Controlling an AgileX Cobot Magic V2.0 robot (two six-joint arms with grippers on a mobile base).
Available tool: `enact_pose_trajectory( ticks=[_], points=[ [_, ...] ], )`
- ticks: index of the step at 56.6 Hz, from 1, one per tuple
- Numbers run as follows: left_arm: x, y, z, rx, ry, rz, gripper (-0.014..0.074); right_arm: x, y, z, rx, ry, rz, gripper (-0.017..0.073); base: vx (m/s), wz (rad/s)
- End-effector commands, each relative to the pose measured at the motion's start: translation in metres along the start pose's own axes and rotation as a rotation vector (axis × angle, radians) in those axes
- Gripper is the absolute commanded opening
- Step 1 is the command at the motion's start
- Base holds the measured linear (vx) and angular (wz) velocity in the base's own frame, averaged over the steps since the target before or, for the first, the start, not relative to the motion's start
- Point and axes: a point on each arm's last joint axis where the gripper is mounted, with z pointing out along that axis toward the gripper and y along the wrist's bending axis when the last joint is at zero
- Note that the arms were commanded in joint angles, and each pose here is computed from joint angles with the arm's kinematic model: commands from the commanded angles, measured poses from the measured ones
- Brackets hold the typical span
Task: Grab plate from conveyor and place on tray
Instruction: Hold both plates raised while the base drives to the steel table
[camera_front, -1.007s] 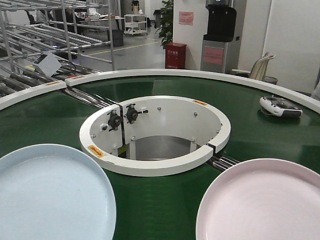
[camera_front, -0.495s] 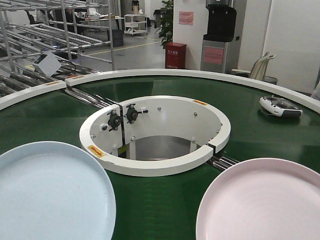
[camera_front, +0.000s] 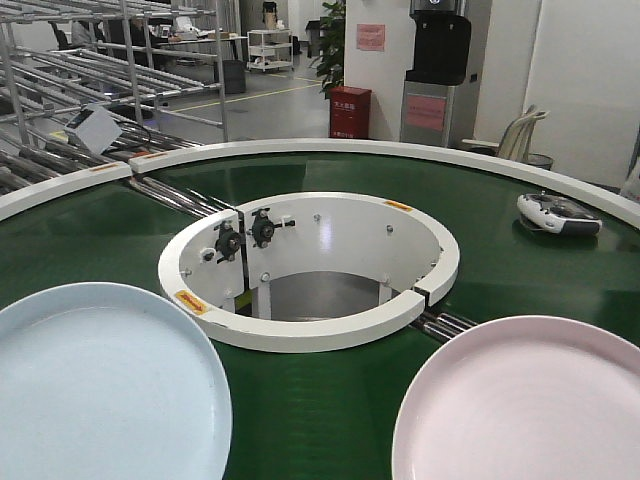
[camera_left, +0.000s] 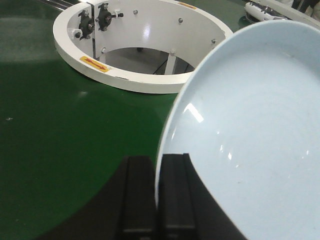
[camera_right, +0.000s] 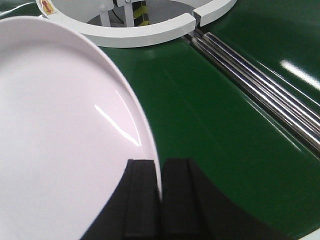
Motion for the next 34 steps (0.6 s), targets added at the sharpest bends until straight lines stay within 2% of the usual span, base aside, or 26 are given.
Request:
enact_pose_trajectory(
  ticks=[1, 21, 34],
  points=[
    [-0.0156, -0.0029, -0.0055, 0.013, -0.116, -0.016, -0.0006, -0.0130, -0.0005, -0.0068, -0.004, -0.109, -0.004, -0.0009, -0.02, 0.00],
    [-0.0156, -0.0029, -0.0055, 0.013, -0.116, -0.016, -0.0006, -0.0130, -0.0005, -0.0068, -0.004, -0.109, -0.004, -0.0009, -0.09, -0.05],
    [-0.0156, -0.0029, -0.0055, 0.013, -0.116, -0.016, -0.0006, -0.0130, -0.0005, -0.0068, -0.004, -0.109, -0.004, -0.0009, -0.15, -0.31]
  ],
)
